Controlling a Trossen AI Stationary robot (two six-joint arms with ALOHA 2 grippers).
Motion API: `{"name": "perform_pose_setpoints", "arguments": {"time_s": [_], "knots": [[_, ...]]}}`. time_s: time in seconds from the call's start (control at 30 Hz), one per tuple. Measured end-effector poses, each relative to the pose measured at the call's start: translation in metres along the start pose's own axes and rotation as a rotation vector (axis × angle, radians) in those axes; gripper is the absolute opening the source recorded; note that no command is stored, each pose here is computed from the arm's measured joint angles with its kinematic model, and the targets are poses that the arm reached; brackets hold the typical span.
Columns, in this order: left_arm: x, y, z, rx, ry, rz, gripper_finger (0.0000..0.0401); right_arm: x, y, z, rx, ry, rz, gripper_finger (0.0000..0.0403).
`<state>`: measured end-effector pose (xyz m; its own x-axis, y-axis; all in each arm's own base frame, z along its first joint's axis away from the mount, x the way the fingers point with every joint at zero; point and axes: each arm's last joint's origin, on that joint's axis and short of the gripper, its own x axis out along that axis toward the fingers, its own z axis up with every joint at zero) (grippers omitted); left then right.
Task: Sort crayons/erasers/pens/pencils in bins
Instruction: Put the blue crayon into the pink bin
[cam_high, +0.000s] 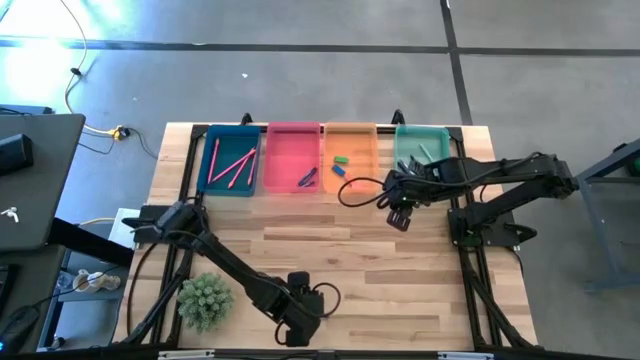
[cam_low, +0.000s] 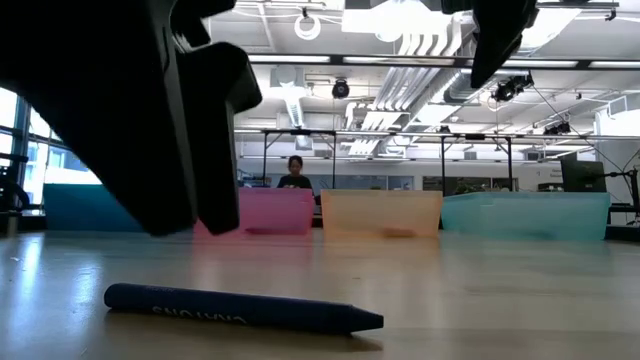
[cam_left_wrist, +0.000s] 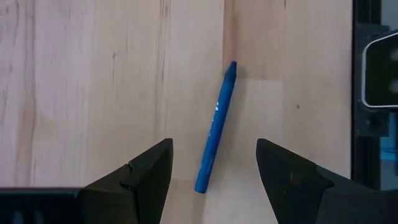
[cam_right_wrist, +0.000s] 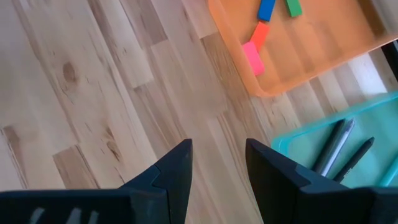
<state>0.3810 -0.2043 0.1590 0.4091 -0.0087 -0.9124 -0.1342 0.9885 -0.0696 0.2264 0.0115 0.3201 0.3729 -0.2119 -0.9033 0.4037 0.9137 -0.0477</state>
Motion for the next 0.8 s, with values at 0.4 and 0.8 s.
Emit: {"name": "perform_pose_setpoints", "arguments": {"time_s": [0.4,0.8], "knots": [[0.024,0.000,-0.008,0.005,0.045,0.036,0.0194,0.003,0.000,-0.001,-0.004,0.006,-0.003,0.0140],[0.031,-0.007,-0.015,0.028,0.038,0.065,0.0090,0.003,0.000,-0.001,-0.021,0.006,-0.005,0.0140]]}}
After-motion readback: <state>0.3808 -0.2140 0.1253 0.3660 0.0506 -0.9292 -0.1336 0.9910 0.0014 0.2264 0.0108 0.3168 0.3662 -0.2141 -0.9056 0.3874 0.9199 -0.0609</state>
